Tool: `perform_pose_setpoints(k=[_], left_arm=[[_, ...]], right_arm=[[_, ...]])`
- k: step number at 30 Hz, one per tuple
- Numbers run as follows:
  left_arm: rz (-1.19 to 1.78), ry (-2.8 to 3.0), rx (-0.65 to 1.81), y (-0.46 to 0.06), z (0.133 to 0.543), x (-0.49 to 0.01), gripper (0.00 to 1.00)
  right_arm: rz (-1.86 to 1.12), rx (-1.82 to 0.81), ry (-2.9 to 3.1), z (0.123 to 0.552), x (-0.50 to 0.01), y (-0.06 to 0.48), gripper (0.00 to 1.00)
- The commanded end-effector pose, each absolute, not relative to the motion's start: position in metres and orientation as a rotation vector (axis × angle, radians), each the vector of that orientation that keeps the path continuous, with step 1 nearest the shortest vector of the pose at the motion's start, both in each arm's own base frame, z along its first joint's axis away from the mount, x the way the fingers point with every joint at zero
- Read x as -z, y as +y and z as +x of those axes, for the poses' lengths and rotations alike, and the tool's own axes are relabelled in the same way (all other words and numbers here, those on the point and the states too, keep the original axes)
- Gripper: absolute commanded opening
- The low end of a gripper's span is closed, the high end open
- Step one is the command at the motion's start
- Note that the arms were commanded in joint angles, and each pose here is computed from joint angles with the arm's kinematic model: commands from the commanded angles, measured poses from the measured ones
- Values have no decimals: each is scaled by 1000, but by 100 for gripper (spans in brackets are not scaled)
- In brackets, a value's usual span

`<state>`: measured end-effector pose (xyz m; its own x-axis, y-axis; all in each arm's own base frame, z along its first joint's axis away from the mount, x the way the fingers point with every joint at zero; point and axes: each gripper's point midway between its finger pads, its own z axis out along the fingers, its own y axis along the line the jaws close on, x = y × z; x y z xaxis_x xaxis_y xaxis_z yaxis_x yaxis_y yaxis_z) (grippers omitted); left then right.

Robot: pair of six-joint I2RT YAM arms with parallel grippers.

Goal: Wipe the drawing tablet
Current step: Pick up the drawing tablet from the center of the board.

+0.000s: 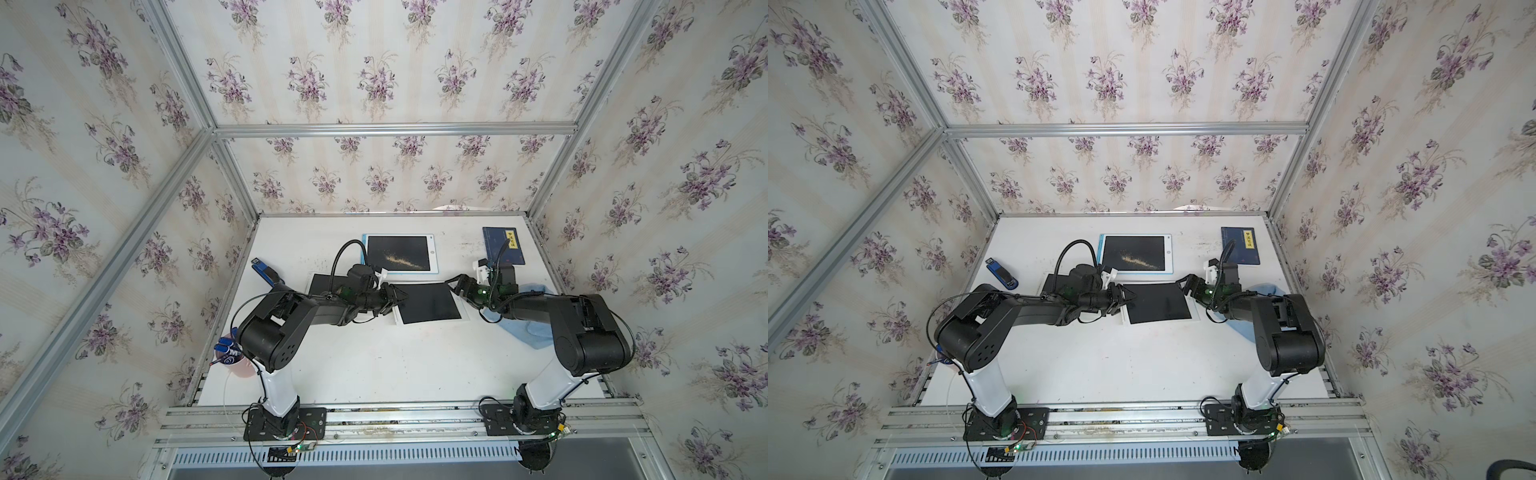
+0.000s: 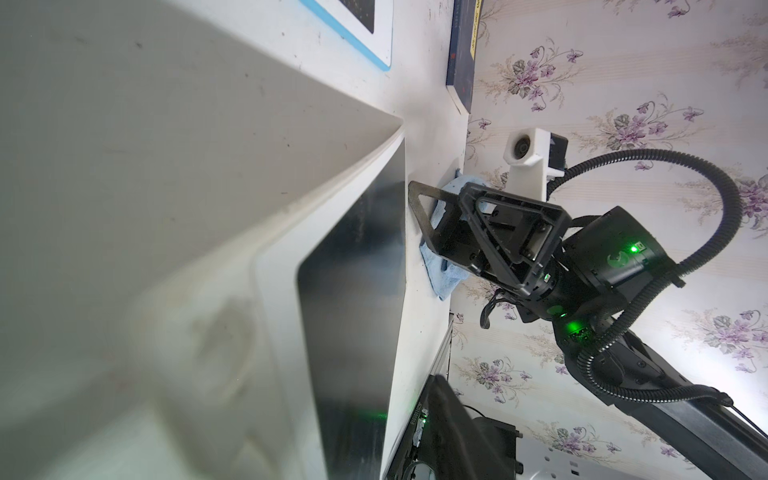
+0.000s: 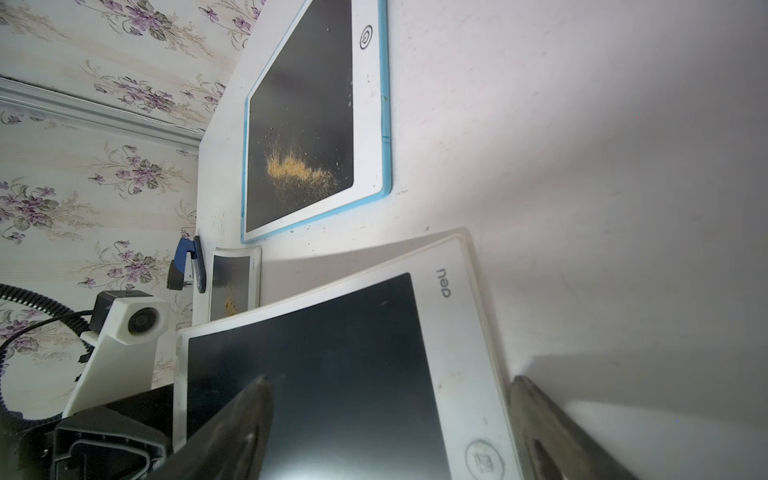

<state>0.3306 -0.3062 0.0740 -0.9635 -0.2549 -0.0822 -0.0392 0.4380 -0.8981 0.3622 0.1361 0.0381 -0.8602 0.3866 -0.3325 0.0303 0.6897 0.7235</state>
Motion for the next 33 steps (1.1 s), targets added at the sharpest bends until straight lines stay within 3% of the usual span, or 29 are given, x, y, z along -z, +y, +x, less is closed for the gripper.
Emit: perform_pose_setpoints(k=[1,13,21,28,30,33], left_arm=[[-230,2470,1540,-305,329,-75,41],[-221,2531,1491,-294,312,-70,44],[-229,2524,1523,-292,306,-71,39],[-233,2524,1513,-287,302,-73,43],[-239,2520,1517,-286,301,-73,41],[-245,2520,1517,-284,299,-72,31]], right_arm=[[475,-987,2623,328,-6,129,90],[485,-953,2624,330,-6,125,90],[503,-925,2636,329,0,122,90],[499,-894,2644,331,2,120,90],[503,-898,2644,333,2,120,90],[506,-904,2639,335,2,121,90]])
